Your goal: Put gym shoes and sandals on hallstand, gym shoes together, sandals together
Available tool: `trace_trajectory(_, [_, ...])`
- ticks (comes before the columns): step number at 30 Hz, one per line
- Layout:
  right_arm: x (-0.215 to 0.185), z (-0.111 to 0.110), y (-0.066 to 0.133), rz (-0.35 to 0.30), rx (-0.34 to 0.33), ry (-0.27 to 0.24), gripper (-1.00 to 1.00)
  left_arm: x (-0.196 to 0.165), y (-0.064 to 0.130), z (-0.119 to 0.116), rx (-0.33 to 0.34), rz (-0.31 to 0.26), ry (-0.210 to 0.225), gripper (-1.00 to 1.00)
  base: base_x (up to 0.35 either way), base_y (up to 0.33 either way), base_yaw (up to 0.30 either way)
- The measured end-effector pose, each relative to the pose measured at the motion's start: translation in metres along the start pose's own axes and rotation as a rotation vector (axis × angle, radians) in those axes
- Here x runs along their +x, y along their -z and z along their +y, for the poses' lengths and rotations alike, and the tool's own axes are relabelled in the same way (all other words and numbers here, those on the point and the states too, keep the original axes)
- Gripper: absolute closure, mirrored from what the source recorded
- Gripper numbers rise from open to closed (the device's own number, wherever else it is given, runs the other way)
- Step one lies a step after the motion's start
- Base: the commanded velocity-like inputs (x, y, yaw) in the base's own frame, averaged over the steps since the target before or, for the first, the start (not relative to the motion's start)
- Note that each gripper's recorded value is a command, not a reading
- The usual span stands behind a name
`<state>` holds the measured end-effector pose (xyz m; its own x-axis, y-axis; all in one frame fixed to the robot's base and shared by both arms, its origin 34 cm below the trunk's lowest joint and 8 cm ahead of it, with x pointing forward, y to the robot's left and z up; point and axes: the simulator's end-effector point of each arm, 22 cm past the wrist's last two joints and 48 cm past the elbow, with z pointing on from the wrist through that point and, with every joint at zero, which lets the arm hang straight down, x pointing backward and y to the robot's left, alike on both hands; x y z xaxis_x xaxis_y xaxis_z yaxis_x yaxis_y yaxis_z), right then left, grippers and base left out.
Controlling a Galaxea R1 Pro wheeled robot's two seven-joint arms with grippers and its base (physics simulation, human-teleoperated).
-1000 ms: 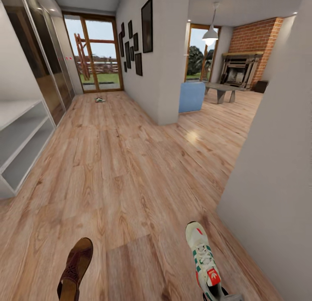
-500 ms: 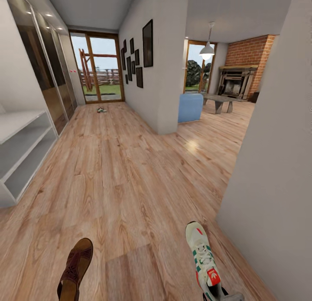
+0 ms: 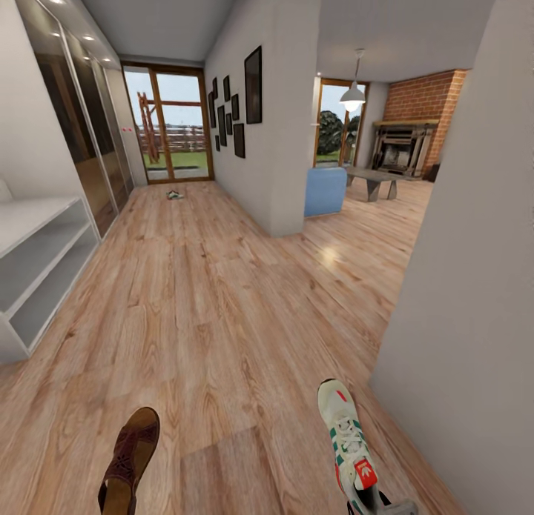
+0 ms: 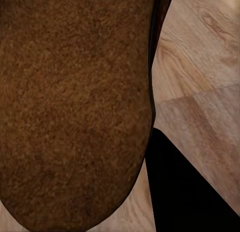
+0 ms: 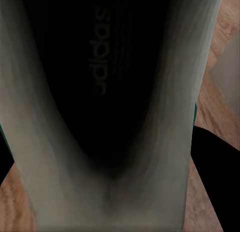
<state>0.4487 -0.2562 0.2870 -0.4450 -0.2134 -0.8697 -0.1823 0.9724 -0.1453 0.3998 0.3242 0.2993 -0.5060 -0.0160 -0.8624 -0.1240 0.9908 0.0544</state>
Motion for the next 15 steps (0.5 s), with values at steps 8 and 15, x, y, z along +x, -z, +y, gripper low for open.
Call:
trace_trajectory(8, [-0.004,0.000,-0.001,-0.008,0.000,0.000,1.00,-0.003,0.000,0.001,-0.003,-0.009,0.003,1.00,-0.124,-0.099,0.000])
trace_trajectory(15, [-0.008,0.012,-0.002,-0.016,-0.011,-0.012,1.00,-0.004,-0.001,0.001,-0.005,-0.010,0.004,1.00,-0.269,-0.179,0.000])
